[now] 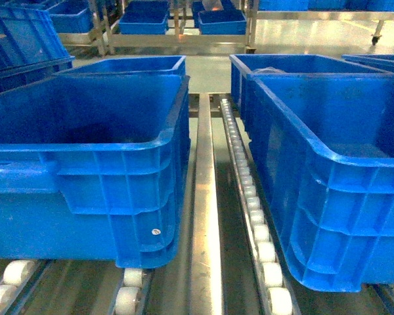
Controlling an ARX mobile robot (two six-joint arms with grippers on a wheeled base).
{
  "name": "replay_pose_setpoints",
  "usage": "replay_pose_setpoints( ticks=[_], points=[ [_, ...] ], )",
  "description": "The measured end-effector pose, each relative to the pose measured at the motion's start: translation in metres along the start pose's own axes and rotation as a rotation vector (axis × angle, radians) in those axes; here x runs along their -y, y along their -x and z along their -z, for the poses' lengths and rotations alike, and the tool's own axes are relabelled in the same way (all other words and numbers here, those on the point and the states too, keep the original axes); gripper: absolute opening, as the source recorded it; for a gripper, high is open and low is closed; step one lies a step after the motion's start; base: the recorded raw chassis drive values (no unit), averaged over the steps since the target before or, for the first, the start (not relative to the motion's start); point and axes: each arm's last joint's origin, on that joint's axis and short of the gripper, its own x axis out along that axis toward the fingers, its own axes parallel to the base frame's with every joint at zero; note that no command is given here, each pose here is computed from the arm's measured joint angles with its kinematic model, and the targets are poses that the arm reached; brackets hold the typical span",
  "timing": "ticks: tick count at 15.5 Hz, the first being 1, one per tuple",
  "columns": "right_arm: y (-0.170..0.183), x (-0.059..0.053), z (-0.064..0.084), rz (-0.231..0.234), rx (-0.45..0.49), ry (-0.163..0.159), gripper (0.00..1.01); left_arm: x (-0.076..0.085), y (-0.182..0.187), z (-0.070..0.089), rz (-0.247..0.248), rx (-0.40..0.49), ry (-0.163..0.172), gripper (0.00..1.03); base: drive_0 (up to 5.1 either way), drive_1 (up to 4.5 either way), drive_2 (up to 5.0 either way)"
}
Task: Sort blue parts and orange caps into right shelf containers
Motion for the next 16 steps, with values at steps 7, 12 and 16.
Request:
replay_pose_setpoints(
  ticks=[7, 12, 16],
  points=[
    [0.0000, 0.0000, 0.0000, 0.000, 0.000, 0.000, 0.98, 0.0000, 0.0000, 0.0000, 0.000, 0.000, -0.003, 0.98, 0.0, 0.00, 0.0],
    [0.0000, 0.0000, 0.0000, 0.000, 0.000, 0.000, 0.98, 0.0000, 0.0000, 0.0000, 0.000, 0.000, -0.003, 0.98, 0.0, 0.00, 0.0],
    [0.0000, 0.0000, 0.0000, 0.000, 0.000, 0.000, 0.98, 0.0000, 0.0000, 0.0000, 0.000, 0.000, -0.003, 0.98, 0.0, 0.00, 0.0]
  ],
)
